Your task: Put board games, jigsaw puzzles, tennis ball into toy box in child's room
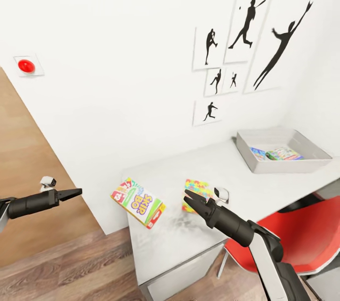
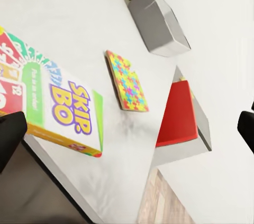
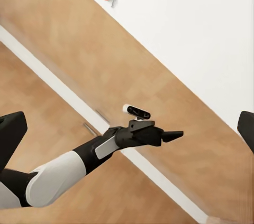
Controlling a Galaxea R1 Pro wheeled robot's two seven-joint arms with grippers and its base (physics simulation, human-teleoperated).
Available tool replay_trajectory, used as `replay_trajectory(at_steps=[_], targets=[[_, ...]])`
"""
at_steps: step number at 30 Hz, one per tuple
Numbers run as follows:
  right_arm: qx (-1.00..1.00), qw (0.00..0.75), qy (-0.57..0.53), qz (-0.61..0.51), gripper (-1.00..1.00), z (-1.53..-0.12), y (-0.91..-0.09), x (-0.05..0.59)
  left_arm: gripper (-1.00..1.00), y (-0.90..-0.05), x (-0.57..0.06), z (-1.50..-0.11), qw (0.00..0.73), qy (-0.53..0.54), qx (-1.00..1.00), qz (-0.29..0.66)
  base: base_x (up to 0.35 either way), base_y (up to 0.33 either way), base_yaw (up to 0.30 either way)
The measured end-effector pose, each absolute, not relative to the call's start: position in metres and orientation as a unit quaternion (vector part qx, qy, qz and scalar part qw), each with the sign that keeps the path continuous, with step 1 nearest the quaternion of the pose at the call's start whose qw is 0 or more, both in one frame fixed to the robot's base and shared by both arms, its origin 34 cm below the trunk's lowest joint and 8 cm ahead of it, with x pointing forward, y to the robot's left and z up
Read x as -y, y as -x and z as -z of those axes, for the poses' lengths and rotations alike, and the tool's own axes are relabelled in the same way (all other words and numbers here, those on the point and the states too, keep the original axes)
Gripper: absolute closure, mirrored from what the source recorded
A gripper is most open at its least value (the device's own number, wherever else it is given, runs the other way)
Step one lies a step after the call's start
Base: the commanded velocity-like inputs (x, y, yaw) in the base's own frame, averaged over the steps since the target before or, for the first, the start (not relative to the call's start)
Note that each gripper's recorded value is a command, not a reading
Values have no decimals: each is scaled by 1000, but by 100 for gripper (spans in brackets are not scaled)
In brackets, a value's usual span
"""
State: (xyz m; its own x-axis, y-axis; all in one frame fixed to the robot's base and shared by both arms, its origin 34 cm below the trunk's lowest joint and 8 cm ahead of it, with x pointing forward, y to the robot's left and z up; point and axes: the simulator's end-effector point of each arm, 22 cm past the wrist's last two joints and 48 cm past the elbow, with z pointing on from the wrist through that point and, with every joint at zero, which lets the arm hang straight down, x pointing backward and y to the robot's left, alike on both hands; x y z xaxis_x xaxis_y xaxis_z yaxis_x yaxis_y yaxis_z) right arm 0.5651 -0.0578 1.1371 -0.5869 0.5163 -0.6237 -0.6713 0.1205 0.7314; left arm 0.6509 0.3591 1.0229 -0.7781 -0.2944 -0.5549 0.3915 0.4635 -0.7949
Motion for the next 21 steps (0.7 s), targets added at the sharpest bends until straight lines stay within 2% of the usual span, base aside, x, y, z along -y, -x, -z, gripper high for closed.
replay_trajectory(at_steps=[6,14,21], targets=[[-603,452,73,-653,-100,-1137,-564,56,-100,-651,-359,-1028,335,-33,-787,517,-140,46,-147],[-604,455,80,-650,-100,-1141,-562,55,-100,-650,-359,-1035,341,-37,-785,517,-54,26,-148],[-601,458,84,-650,-100,-1146,-560,54,-100,-650,-359,-1041,345,-40,-783,516,-96,99,-148]])
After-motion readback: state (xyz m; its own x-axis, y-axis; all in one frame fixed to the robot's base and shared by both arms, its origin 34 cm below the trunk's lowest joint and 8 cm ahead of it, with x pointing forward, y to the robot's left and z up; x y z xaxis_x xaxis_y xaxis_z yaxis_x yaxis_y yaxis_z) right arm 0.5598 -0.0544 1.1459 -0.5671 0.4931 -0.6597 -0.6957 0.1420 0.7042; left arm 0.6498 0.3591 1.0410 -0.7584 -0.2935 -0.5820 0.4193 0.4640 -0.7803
